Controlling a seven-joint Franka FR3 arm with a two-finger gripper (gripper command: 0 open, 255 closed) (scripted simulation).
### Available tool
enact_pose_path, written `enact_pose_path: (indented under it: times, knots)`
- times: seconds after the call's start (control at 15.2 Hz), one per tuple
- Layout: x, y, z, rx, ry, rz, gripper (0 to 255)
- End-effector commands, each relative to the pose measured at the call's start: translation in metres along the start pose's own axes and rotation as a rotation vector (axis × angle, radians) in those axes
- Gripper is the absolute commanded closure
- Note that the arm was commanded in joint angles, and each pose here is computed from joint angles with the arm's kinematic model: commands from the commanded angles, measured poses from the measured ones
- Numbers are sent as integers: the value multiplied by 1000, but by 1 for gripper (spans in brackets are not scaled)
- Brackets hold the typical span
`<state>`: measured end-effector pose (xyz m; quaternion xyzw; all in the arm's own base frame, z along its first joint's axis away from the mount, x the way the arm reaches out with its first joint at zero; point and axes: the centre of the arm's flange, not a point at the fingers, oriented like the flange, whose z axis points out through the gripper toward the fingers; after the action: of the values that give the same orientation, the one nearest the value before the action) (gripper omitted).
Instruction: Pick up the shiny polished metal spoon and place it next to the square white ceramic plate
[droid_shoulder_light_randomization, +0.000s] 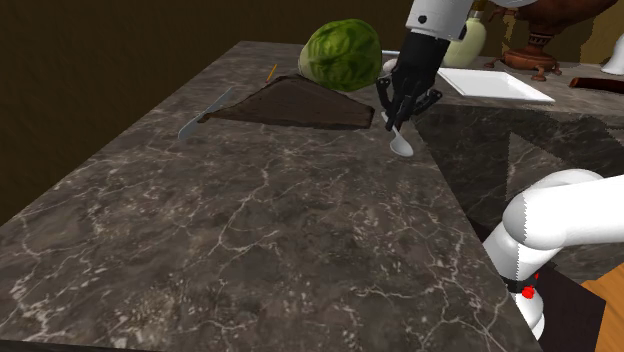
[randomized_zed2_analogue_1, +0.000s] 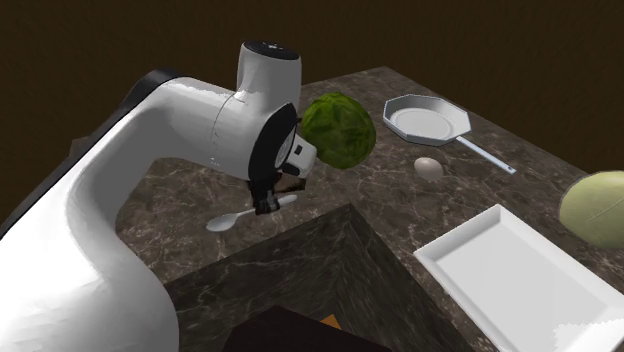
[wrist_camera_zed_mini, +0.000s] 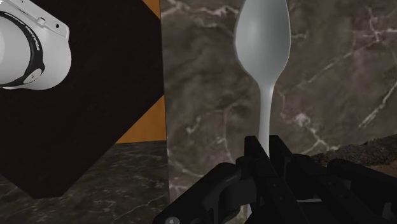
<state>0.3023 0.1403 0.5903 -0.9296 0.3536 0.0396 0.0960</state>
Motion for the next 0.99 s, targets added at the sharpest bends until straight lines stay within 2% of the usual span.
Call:
enact_pose_path:
  times: [0.0, 0.92]
  knots:
    - [-2, -1, -10, 0, 0, 0, 255]
    - [-12, -12, -78, 0, 0, 0, 255]
